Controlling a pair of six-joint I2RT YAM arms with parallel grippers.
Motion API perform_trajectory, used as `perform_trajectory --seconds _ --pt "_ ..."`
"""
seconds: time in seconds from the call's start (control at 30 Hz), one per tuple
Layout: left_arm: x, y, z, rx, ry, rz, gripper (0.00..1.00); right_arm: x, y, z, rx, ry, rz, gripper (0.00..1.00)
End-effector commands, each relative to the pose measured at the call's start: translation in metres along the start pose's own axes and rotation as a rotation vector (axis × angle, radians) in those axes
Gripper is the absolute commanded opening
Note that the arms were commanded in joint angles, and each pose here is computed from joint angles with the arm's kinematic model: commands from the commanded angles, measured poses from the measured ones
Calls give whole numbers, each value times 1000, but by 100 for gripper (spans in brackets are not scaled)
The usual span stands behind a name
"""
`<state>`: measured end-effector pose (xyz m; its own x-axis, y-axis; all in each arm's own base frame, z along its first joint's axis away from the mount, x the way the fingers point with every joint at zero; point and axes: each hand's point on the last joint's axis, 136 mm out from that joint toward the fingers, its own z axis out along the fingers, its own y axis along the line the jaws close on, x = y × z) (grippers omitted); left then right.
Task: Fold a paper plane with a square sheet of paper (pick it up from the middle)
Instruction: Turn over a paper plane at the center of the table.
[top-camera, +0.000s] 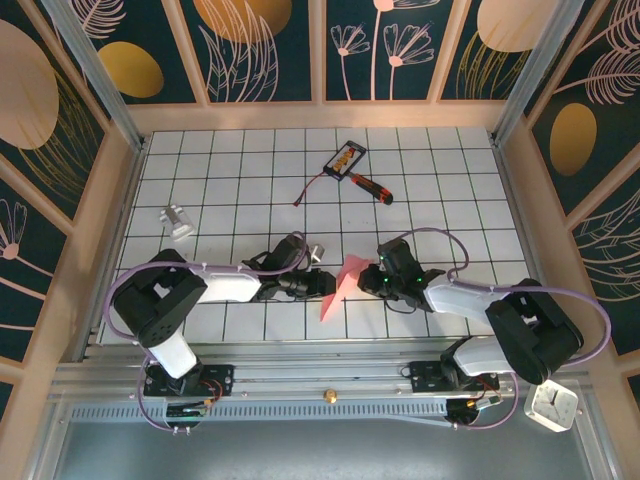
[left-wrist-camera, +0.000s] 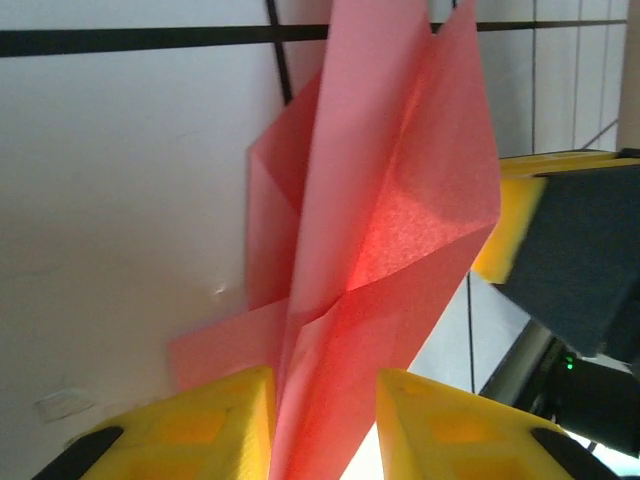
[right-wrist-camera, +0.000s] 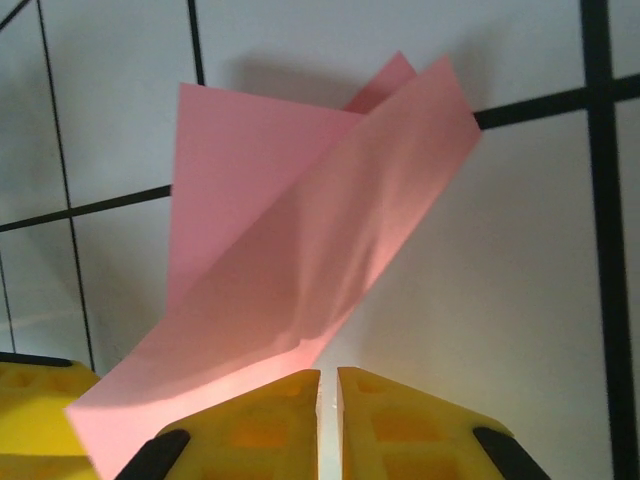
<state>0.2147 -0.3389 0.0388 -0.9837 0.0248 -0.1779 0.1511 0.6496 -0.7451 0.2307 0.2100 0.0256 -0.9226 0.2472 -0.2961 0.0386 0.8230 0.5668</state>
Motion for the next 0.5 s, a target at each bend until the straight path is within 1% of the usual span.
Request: perform_trajectory --seconds 0.0,0.2,0.23,0.27,0.33,0.47 --pt "-4 -19 2 76 10 47 33 0 -3 1 8 -21 10 13" --pt "-5 -32 1 141 7 64 33 4 -8 4 19 -9 18 12" --pt "-2 -23 8 118 24 50 32 5 -9 6 19 -5 19 12" --pt "-1 -22 10 115 30 50 31 5 -9 6 18 -4 20 12" --pt "-1 -21 12 111 34 49 30 7 -10 8 16 4 23 11" --pt "-2 -25 15 110 33 64 24 9 -11 8 16 9 22 11"
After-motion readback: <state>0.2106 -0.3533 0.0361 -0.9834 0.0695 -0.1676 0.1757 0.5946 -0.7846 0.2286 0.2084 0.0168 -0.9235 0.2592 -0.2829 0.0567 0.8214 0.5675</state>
